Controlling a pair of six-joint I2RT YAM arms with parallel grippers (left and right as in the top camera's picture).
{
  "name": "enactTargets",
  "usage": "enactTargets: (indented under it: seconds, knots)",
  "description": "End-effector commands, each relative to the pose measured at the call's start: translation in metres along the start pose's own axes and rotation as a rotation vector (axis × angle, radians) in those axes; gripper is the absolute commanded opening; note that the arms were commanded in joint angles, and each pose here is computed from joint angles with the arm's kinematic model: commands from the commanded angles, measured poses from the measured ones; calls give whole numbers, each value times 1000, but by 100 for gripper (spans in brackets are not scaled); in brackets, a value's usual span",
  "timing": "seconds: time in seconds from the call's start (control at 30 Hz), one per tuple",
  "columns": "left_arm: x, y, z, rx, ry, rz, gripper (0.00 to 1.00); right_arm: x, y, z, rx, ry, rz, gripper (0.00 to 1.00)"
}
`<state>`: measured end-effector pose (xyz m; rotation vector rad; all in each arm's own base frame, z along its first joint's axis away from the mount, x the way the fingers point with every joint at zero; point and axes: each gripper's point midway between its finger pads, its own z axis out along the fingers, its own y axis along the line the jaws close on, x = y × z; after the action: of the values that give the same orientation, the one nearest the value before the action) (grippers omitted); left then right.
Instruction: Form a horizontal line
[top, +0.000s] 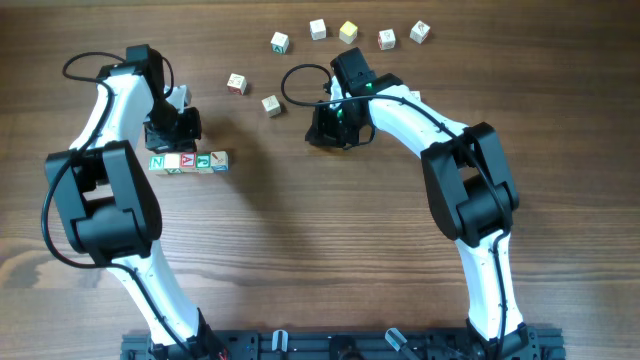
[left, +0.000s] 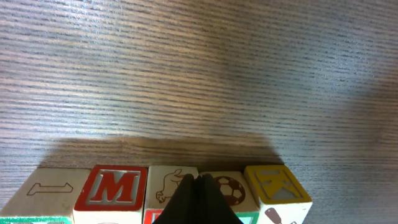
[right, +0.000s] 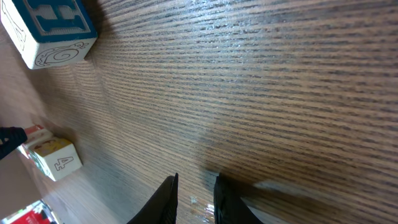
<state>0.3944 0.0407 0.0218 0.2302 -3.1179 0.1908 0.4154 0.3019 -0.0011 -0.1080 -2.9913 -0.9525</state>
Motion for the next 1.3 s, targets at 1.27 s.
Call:
enactTargets:
  seconds: [1.27]
  knots:
    - [-19,-3,1,10,-69,-31,4,5,-64,25,206,-7,45,22]
